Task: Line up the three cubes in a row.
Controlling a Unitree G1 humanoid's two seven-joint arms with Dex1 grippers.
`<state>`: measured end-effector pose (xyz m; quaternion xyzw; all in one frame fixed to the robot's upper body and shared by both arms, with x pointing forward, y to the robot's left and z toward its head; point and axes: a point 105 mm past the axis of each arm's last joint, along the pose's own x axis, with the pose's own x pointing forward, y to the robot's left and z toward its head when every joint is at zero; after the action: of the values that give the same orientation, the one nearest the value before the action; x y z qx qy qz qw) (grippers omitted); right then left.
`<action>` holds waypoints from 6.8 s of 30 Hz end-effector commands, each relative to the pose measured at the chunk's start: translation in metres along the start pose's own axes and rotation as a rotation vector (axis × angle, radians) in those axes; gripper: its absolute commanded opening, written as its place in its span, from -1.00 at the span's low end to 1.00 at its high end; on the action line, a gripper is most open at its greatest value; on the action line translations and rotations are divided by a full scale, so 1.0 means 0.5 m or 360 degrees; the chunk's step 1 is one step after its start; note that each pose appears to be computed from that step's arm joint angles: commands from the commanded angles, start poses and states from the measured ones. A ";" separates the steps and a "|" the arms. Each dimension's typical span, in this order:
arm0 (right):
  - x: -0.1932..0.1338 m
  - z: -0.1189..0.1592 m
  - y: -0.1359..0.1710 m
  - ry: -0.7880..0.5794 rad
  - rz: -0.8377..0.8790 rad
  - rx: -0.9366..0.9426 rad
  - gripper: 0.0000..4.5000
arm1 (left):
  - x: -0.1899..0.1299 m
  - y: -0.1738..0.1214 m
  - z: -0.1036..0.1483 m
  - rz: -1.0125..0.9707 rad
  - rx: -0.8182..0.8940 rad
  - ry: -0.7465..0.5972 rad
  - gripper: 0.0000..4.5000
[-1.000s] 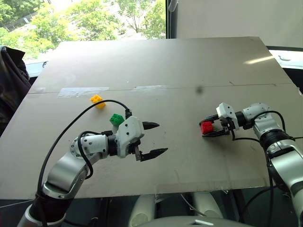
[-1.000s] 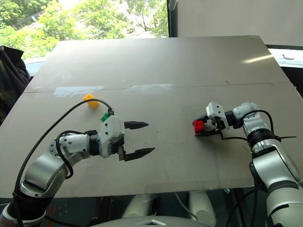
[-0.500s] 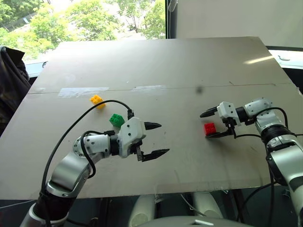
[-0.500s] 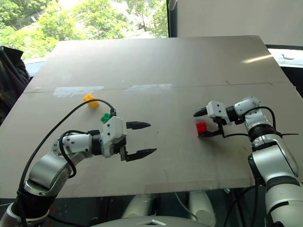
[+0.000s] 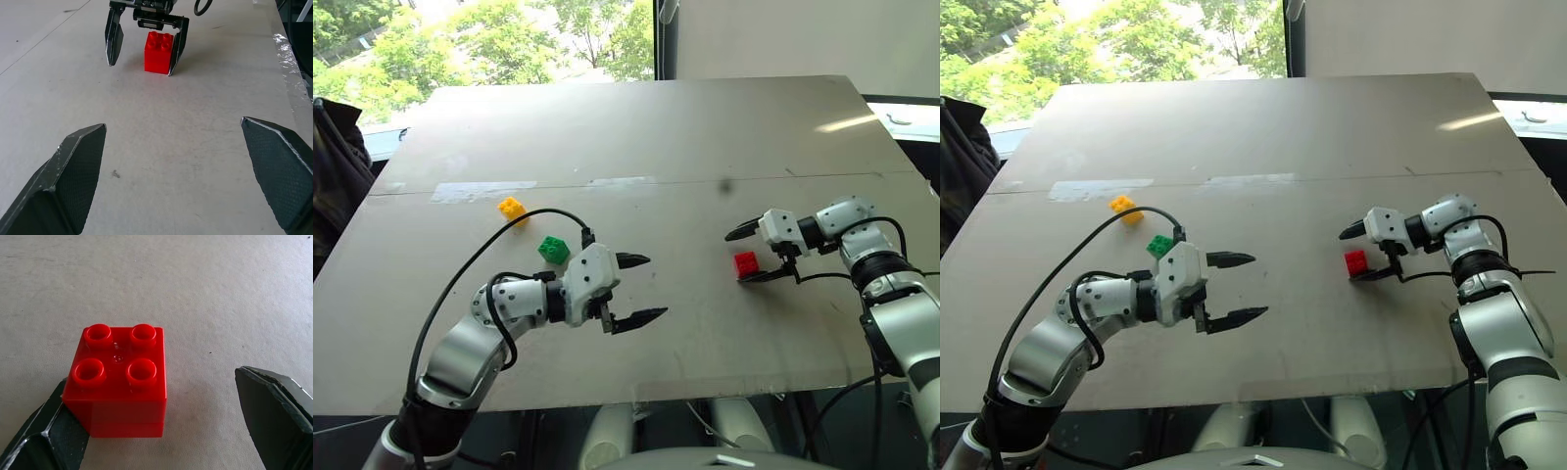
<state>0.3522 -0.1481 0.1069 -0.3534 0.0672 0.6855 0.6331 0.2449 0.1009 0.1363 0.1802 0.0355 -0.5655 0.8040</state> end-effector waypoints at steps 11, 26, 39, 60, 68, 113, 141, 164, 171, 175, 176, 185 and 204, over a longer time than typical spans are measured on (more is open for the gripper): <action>-0.017 0.029 -0.012 -0.0054 0.0043 -0.0042 0.99 | 0.005 -0.012 0.028 -0.0005 0.0053 -0.0054 1.00; -0.115 0.116 0.044 -0.0676 -0.0220 0.0199 0.99 | -0.043 -0.017 0.030 0.0216 -0.0088 -0.0156 1.00; -0.064 0.191 0.096 -0.0999 -0.0545 0.0430 0.99 | -0.178 0.064 -0.067 0.1514 -0.0324 -0.0223 1.00; -0.206 0.092 0.206 -0.0761 -0.0863 0.0523 0.99 | -0.142 0.149 -0.156 0.1543 -0.0349 -0.0150 1.00; -0.202 0.101 0.208 -0.0772 -0.0903 0.0537 0.99 | -0.126 0.157 -0.205 0.1451 -0.0439 -0.0049 1.00; -0.206 0.095 0.258 -0.0710 -0.1076 0.0566 1.00 | 0.200 0.112 -0.107 -0.0549 0.0172 -0.0015 -0.45; -0.202 0.056 0.265 -0.0625 -0.1079 0.0607 1.00 | 0.230 0.076 -0.117 -0.0506 0.0071 -0.0047 0.01; -0.183 0.103 0.211 -0.0819 -0.1010 0.0555 1.00 | 0.008 0.086 -0.050 -0.0132 0.0063 -0.0137 0.98; -0.179 0.102 0.199 -0.0900 -0.0934 0.0570 1.00 | -0.147 0.160 -0.052 0.0937 -0.0202 -0.0266 0.98; -0.182 0.097 0.194 -0.0908 -0.0932 0.0580 1.00 | -0.210 0.199 -0.101 0.1405 -0.0280 -0.0151 0.98; -0.184 0.095 0.193 -0.0908 -0.0933 0.0581 1.00 | -0.224 0.209 -0.113 0.1502 -0.0298 -0.0141 0.98; -0.189 0.081 0.196 -0.0860 -0.0968 0.0586 1.00 | -0.258 0.301 -0.195 0.1824 -0.0305 0.0085 0.98; -0.198 0.086 0.209 -0.0831 -0.1077 0.0557 1.00 | -0.176 0.369 -0.229 0.1967 -0.0445 0.0127 0.98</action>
<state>0.2365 -0.2238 0.1471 -0.0413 -0.0767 0.4904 0.8671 0.3981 0.2733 0.0971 0.0788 0.0322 0.0053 0.9964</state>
